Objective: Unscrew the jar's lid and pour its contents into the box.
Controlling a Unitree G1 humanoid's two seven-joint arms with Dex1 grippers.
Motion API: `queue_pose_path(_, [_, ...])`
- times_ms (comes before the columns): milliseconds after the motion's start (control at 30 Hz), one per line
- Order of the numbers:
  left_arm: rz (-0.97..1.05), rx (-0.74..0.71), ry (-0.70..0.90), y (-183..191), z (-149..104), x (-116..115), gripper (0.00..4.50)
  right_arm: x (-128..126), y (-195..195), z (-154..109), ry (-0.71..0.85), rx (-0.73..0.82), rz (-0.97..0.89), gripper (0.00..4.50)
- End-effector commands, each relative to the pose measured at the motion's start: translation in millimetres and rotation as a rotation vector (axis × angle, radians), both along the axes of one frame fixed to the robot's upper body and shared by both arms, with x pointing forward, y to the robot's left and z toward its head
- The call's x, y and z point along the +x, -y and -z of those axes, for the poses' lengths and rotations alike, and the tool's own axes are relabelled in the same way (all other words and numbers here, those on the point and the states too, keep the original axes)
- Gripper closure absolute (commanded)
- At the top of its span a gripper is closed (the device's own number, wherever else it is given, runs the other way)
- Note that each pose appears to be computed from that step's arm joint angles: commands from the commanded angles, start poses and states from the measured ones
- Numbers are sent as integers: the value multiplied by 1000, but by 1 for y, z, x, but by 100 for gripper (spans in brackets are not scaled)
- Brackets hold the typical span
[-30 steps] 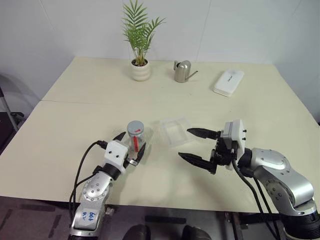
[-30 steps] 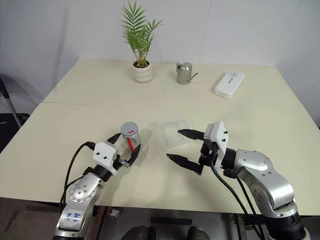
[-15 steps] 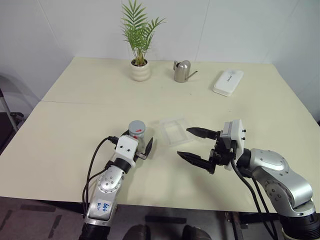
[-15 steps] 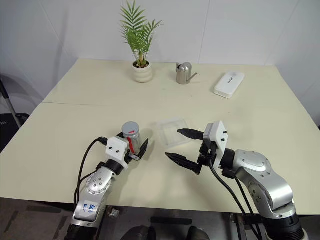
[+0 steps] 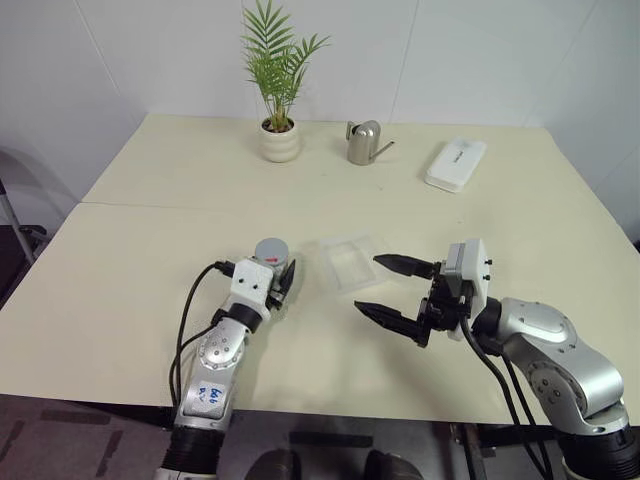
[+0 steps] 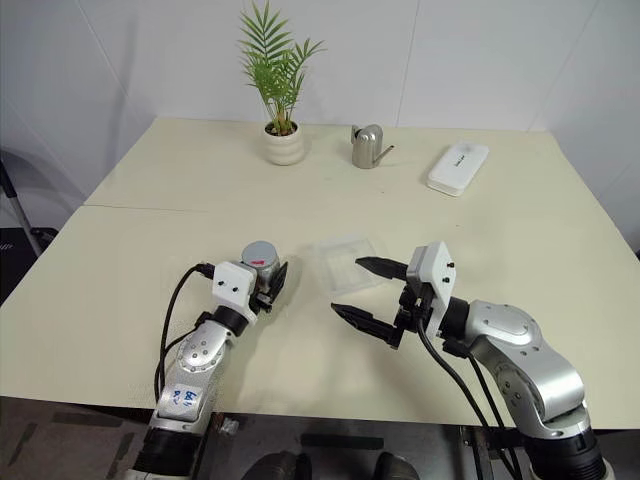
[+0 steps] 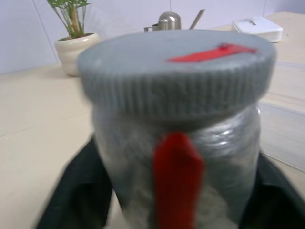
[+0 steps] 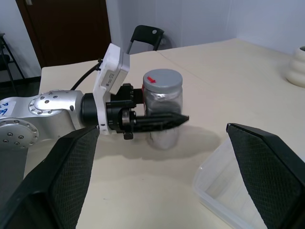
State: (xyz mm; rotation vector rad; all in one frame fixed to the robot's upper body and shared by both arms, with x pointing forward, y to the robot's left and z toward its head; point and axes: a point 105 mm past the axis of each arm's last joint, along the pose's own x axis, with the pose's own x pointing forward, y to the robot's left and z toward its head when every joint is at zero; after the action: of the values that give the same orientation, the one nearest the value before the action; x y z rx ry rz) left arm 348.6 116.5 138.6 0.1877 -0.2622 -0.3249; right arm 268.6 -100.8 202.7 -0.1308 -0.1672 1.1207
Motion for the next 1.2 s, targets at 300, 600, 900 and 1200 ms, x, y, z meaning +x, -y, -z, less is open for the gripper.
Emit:
queue_pose_path(300, [200,-95,68,-30,-47,0,257,15,-13,-27,17,80,68,0])
queue_pose_path(600, [726,23,-111,-2,-65,-32,257,17,-67,-57,-42,115,-31,0])
queue_pose_path(900, [800,47,-168,18,-56,-34,257,19,-104,-53,-13,21,-87,0])
queue_pose_path(1200, [819,68,-155,25,-52,-38,257,27,-111,-56,-14,16,-80,0])
